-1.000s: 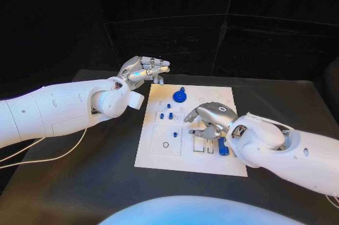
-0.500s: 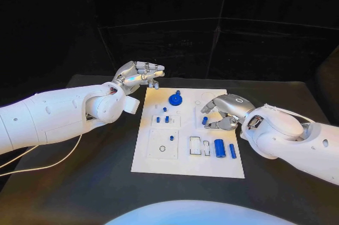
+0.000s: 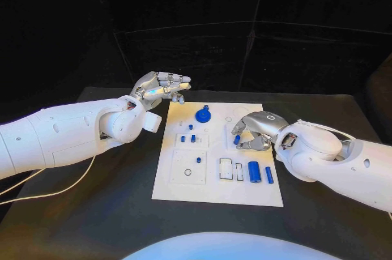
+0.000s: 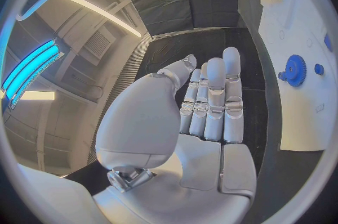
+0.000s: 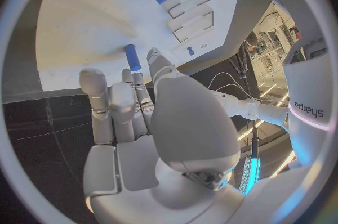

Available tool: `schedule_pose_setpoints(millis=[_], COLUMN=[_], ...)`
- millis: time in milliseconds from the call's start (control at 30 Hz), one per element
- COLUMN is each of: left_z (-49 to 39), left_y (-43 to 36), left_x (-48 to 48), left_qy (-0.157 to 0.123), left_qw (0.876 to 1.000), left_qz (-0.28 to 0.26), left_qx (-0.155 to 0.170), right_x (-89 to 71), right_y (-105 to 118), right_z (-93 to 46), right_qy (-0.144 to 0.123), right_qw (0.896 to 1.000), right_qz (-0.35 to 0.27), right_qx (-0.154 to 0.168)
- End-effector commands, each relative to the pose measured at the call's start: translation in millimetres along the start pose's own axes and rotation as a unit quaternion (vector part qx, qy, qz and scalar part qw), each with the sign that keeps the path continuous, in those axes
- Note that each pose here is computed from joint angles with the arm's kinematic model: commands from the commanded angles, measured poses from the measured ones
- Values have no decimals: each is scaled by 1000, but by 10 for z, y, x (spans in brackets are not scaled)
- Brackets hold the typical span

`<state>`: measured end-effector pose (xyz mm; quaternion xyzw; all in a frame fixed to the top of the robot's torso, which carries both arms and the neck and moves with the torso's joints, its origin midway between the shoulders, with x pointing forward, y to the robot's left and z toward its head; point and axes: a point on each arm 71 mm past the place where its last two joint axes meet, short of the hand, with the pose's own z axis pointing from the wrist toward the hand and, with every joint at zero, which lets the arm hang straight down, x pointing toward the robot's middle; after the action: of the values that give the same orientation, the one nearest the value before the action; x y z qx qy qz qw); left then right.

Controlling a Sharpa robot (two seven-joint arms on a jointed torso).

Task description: Assemble the parts on the task board

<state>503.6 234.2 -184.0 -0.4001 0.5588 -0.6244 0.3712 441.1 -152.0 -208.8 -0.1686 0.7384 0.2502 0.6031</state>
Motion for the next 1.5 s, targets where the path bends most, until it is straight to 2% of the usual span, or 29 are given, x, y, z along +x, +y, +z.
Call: schedule_pose_setpoints(millis=[33,400,733,900,1067,1300,1500], left_z=[5,5,-1,-3,-4,-6,-8], left_y=[-10,-10,-18,-19,-20,-21,-21], left_x=[13,17,-2,-2,-4,-8,-15], left_qy=[6,8,2,2,1,1,0], left_qw=[1000,1000,1000,1000,1000,1000,1000], left_qz=[-5,-5,-2,-2,-2,-2,-2], left_qx=[1,1,5,5,6,6,6], right_x=[20,63,55,28,-21,-84,-256], right_y=[-3,7,-37,-18,39,64,155], right_z=[21,67,78,80,64,-14,-110], right_qy=[19,42,33,14,-16,-47,-78], right_qw=[1000,999,999,1000,1000,998,994], right_qz=[-12,-17,-20,-16,4,30,70], right_qx=[3,4,16,9,-4,-11,-23])
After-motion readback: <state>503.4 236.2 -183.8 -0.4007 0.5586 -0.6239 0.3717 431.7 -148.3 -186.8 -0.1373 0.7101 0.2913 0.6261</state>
